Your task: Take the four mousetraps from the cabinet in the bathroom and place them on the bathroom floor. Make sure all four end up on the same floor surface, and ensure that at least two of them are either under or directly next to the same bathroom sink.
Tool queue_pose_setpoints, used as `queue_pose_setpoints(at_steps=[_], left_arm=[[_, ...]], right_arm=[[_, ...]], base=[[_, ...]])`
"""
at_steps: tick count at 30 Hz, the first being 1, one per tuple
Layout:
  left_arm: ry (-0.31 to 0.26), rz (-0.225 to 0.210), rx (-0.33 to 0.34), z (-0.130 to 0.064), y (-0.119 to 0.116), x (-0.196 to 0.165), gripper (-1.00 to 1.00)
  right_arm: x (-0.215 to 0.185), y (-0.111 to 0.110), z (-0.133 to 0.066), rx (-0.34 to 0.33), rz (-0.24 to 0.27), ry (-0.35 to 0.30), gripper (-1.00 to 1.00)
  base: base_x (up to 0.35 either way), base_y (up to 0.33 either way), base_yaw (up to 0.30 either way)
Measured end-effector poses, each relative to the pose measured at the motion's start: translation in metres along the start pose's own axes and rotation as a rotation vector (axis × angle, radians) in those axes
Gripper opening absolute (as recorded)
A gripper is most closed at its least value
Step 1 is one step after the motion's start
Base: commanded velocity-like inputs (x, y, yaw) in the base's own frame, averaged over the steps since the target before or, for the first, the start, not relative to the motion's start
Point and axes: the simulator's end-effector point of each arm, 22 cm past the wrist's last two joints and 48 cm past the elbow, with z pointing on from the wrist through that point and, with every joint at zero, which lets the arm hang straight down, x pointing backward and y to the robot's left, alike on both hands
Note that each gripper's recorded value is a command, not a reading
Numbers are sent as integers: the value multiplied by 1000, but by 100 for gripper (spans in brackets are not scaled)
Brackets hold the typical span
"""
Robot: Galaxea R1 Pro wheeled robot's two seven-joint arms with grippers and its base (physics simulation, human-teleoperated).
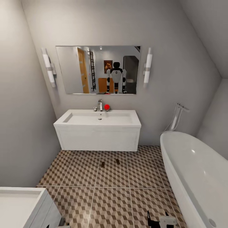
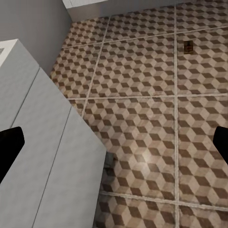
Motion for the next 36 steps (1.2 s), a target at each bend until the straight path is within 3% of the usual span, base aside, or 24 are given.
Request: queue_pose_setpoints(at_steps=[36], left_arm=[[0, 0, 0, 0, 0, 0, 100]], right_arm=[[-1, 0, 0, 0, 0, -2, 100]], base=[[0, 0, 0]])
